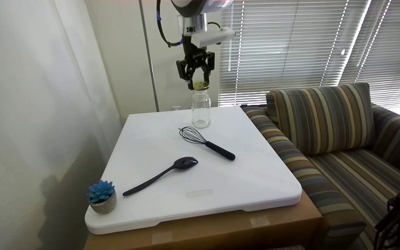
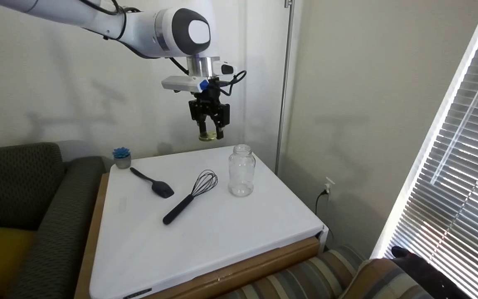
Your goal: Place the lid on the jar
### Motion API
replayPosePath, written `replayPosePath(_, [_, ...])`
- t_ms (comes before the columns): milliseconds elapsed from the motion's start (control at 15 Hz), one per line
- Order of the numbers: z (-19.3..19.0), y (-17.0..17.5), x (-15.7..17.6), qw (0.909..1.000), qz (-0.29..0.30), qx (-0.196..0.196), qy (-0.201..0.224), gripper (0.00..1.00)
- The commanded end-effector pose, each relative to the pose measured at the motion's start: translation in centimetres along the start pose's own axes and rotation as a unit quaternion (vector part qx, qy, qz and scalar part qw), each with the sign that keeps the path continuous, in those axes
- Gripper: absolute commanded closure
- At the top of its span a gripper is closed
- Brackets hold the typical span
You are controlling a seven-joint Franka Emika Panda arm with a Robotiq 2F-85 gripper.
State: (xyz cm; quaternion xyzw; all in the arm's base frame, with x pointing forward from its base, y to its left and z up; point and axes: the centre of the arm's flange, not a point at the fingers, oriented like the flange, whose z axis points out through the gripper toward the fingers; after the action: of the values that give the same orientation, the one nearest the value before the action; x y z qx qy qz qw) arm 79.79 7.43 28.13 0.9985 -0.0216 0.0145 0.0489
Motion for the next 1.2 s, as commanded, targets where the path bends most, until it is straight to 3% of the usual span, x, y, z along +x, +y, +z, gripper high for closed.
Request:
replayPosePath(0, [-0.2, 1.9, 5.7, 0.9995, 0.032, -0.004, -0.008, 0.53])
replayPosePath(467, [1.1, 6.2, 8.6, 0.9953, 0.096, 0.004, -0.006, 0.53])
replayPosePath(867, [0.8, 7.0, 8.9, 0.9932, 0.116, 0.011, 0.006, 0.53])
replayPosePath(933, [1.3, 6.9, 1.4, 0.9943, 0.107, -0.001, 0.006, 0.28])
replayPosePath(1133, [0.9, 6.9, 1.5, 0.9939, 0.11, 0.0, 0.01, 0.28])
